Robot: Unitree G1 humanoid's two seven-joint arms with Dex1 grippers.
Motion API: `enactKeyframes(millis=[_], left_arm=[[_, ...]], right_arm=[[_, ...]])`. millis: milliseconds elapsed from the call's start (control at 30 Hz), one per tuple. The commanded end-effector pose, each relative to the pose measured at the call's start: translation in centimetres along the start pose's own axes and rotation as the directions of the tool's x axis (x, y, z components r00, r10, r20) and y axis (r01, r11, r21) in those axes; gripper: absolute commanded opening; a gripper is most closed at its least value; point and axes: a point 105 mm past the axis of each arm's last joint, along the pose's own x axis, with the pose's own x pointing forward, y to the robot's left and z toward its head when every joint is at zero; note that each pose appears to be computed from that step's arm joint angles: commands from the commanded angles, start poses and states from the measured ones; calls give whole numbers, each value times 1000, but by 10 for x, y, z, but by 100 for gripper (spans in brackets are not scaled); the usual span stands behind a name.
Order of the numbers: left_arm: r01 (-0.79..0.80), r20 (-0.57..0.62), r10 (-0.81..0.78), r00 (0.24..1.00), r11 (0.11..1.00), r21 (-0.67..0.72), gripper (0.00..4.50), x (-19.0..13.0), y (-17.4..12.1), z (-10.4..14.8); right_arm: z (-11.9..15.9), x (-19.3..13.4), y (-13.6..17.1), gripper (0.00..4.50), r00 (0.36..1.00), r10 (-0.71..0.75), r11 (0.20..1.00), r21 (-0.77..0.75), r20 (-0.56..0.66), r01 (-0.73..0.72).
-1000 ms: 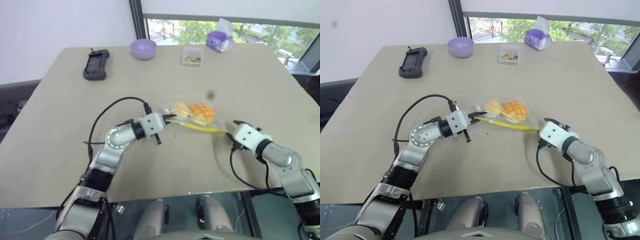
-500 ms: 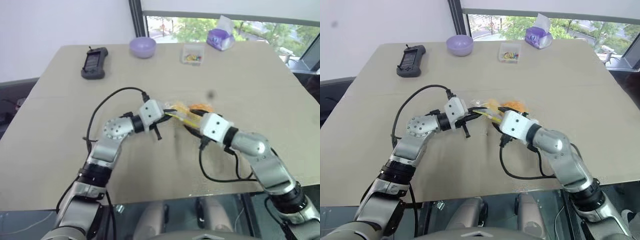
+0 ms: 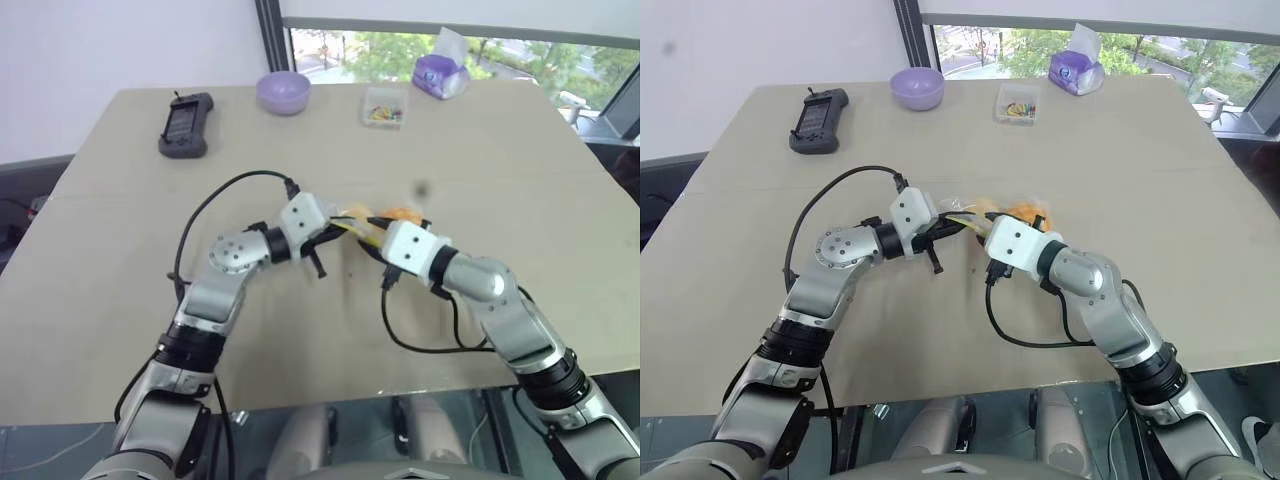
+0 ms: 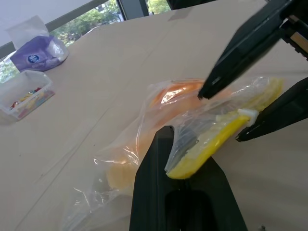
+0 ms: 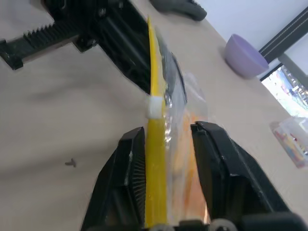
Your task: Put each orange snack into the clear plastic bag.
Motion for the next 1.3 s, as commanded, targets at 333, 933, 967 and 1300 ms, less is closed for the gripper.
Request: enactKeyframes(millis=[333,933,967,1300], left_arm=[[-42,42,42,998,999,-6,0,4,12,21],[-41,46,42,998,999,-16,0,8,11,23],[-41,46,42,998,999,-17,0,8,11,23],[-43,49,44,998,999,-23,0,6,11,23]], right_arm=[[16,-5,-7,176,998,-48,999,-20,41,49],[19,-1,-10,97,996,-76,997,-23,47,77],[19,-1,-10,97,996,-77,997,-22,47,78],[17,-1,-12,10,995,-90,996,-10,38,91]])
